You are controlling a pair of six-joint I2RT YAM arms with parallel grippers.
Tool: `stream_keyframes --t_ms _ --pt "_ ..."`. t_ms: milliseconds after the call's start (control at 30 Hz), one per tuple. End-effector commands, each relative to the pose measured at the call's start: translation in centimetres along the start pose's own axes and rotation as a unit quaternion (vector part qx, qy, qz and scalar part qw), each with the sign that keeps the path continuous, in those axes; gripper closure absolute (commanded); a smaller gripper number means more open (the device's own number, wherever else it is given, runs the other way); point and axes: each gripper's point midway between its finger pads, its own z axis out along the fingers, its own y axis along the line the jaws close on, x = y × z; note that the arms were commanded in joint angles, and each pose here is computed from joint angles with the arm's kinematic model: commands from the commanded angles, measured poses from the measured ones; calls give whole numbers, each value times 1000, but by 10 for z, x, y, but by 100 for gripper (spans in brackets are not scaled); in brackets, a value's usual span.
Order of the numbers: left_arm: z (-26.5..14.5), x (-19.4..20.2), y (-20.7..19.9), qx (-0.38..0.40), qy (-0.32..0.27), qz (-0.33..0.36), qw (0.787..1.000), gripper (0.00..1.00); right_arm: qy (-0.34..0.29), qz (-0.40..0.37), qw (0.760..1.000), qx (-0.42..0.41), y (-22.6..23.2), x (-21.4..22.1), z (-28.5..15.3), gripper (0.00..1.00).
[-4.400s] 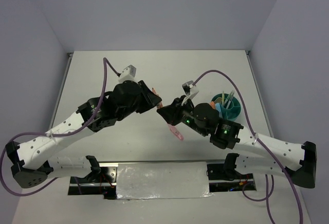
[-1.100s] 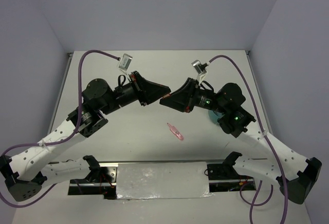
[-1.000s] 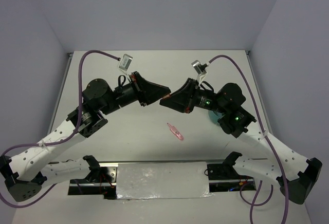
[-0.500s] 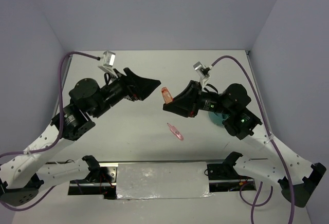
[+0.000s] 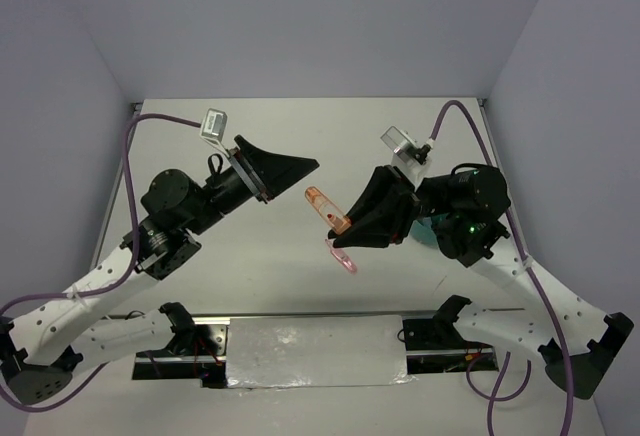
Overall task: Sort the stationery into containers
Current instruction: Close the pen cap on the pen.
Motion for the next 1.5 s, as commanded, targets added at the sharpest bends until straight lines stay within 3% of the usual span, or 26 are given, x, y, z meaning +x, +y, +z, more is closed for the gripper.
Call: stream_keyframes --t_ms 0,133,200,233,333,733,833,933,1033,1267,1467 --pt "-1 -4 -50 119 5 -67 991 1 8 -61 998 -31 16 -16 2 100" --pt "0 2 -60 149 24 -91 984 2 8 -76 997 -21 12 -21 4 100" --pt "-1 4 -66 165 33 -97 981 14 7 -80 997 -7 5 -23 5 100" --pt "-1 4 -66 168 35 -99 980 25 7 -86 996 -5 4 -25 6 100" --pt "-3 2 -68 167 30 -89 981 40 13 -85 996 9 -6 -23 6 100" --pt "-9 1 -76 173 34 -76 981 37 21 -61 996 59 -37 -2 0 100" --pt "-8 0 -81 185 37 -75 979 45 25 -62 995 74 -45 2 -2 100" --pt "-7 0 -83 181 41 -65 980 70 31 -51 994 94 -57 11 -6 100" --pt "-6 -3 -83 164 37 -43 985 87 33 -35 994 97 -61 21 -9 100" --pt "-5 -17 -88 136 14 19 990 98 37 19 986 159 -80 38 -19 100" --pt "-12 -24 -105 163 4 78 984 100 20 90 973 212 -92 36 -22 100"
